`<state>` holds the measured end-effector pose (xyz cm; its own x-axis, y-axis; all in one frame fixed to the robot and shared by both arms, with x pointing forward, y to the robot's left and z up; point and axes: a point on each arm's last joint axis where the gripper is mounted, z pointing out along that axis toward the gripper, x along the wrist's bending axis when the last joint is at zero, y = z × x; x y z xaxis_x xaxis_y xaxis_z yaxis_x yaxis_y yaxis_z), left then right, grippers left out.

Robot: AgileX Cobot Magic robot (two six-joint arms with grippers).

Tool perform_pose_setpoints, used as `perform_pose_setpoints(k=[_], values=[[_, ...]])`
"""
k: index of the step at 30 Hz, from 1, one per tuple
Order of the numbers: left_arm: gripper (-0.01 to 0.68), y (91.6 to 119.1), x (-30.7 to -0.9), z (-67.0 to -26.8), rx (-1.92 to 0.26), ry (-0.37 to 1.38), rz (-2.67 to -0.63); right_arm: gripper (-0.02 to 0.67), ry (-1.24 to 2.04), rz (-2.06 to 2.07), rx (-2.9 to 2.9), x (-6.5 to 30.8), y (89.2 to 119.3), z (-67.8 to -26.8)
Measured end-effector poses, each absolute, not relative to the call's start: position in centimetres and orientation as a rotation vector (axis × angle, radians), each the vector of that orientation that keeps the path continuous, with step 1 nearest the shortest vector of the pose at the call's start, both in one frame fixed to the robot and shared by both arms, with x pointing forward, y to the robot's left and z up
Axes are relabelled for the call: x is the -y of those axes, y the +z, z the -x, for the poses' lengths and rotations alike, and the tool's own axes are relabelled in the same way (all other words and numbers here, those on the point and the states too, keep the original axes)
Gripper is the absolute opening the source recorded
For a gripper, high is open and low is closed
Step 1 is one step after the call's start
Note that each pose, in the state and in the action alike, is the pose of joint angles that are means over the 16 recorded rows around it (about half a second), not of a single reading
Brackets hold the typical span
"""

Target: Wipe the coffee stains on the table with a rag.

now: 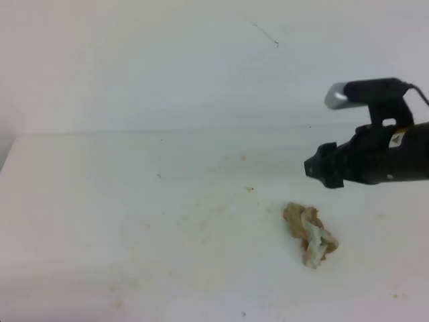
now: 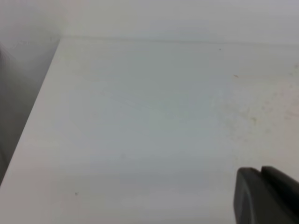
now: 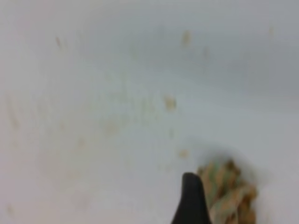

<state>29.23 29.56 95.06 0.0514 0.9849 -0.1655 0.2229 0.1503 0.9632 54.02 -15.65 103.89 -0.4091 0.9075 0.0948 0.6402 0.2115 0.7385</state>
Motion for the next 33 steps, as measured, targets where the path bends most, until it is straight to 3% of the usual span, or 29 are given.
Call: perform_pose_setpoints(k=[3,12,17,33], values=[[-0.002,95.1,-29.6,-29.2,-1.386,0.927,-1.277,0.435,1.049,-1.381,-2.111,16.1,105.8,-53.1],[-0.002,95.1,-29.6,-29.2,-1.386,0.927,-1.277,0.145,1.042,-1.196,-2.057,18.8,111.9,-48.2],[-0.002,95.1,-29.6,-29.2,-1.387,0.927,-1.278,0.023,1.056,-1.157,-1.994,20.7,113.5,-44.6],[-0.002,95.0,-29.6,-29.2,-1.388,0.926,-1.279,0.001,1.261,-1.018,-1.729,24.3,110.9,-37.0]])
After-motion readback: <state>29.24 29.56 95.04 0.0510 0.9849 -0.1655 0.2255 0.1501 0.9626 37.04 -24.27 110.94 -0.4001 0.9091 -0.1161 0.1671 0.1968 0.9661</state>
